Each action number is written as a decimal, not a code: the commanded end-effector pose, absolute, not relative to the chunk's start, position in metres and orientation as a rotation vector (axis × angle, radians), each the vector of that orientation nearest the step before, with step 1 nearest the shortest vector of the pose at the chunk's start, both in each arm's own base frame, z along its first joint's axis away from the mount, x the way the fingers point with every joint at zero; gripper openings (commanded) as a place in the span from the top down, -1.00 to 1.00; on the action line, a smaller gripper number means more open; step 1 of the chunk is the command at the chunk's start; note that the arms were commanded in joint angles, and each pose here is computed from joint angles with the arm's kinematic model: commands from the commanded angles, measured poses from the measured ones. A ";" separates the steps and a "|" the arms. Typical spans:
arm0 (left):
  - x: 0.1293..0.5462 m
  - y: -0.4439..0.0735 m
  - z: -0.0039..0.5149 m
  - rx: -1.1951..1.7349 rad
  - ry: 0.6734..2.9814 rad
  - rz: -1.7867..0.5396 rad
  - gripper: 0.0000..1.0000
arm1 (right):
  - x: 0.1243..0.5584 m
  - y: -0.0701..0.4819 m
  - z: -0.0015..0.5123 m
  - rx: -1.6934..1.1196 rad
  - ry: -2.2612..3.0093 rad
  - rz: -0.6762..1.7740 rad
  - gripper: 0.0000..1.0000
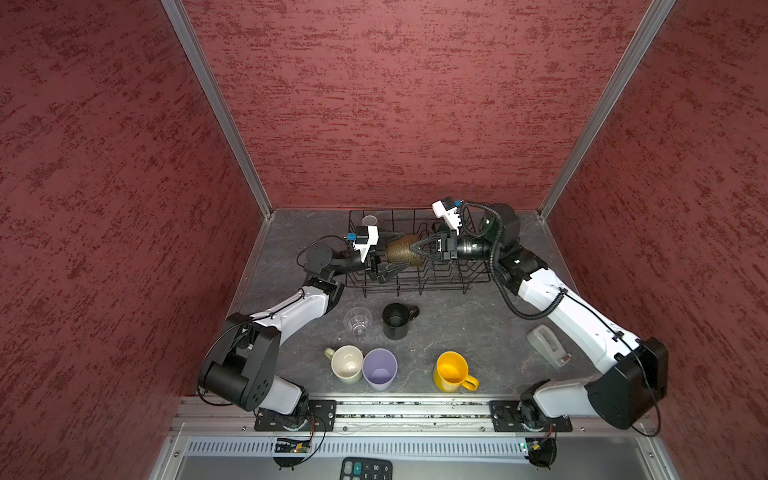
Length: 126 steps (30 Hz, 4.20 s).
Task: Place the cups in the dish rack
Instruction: 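Grasp the amber cup with the left gripper while the right gripper releases, then raise the amber cup over the rack with the left gripper while the right withdraws, then lower the amber cup into the rack beside the white mug with the left gripper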
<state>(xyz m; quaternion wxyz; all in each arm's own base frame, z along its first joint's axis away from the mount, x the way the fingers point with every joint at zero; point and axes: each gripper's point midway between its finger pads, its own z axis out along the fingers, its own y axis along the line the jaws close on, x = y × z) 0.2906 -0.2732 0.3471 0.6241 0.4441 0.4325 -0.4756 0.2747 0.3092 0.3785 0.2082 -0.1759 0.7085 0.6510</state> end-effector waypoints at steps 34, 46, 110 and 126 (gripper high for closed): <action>0.325 -0.271 0.364 0.860 1.161 -1.066 0.83 | 0.290 0.300 0.388 -0.424 1.921 1.765 0.21; 0.374 -0.266 0.352 0.709 1.522 -0.955 1.00 | 0.355 0.187 0.371 0.017 1.998 1.127 -0.54; 0.494 -0.359 0.134 0.572 2.538 -0.446 0.98 | 0.349 0.117 0.294 0.150 2.074 0.824 -0.97; 0.489 -0.365 0.115 0.628 2.557 -0.416 -0.05 | 0.347 0.118 0.290 0.147 2.084 0.832 -0.97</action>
